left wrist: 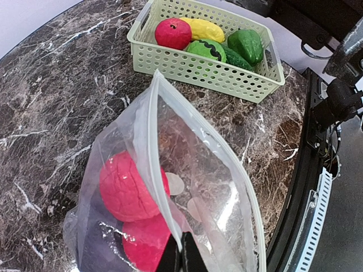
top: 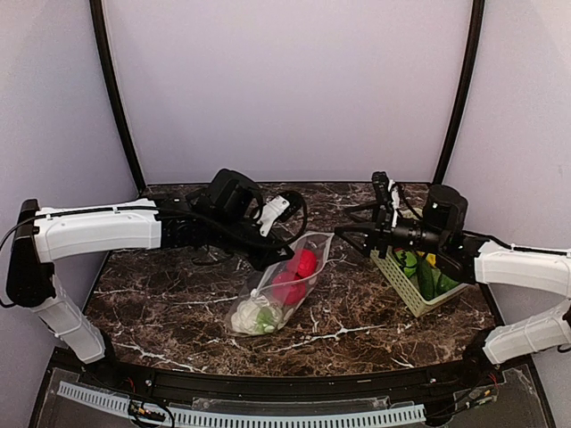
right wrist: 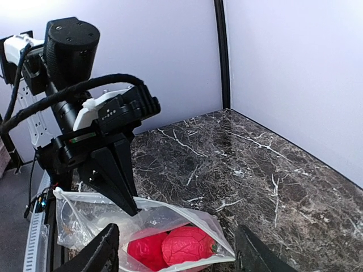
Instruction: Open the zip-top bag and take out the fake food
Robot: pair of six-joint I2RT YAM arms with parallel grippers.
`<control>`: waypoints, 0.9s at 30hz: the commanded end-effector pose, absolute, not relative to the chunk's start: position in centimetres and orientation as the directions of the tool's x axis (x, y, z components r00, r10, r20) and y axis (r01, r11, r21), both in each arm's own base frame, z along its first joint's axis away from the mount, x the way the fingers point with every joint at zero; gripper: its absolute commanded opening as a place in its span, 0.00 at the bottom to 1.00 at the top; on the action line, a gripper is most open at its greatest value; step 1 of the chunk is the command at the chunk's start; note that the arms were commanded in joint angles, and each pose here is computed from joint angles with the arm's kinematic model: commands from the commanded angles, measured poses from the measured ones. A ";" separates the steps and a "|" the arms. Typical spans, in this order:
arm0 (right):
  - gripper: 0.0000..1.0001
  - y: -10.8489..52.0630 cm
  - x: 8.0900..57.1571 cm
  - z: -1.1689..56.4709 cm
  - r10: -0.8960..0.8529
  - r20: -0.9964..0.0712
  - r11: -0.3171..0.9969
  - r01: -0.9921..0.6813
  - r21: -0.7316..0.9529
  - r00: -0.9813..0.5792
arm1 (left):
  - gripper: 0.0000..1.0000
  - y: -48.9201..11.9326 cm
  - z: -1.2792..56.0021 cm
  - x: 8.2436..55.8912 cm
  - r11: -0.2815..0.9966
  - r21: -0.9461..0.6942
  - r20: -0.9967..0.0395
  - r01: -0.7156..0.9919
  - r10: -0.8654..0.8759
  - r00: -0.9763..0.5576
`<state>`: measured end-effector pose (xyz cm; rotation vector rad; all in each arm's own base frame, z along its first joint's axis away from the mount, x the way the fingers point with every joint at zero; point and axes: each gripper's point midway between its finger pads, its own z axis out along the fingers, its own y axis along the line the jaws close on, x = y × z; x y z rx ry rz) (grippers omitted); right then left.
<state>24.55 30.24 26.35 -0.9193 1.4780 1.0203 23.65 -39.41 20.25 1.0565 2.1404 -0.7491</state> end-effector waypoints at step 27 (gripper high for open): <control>0.82 37.4 26.6 16.3 -0.492 -0.865 0.344 -0.934 -0.092 -0.097 | 0.01 -40.6 22.8 21.5 0.378 -0.319 -0.764 0.869 0.440 -0.472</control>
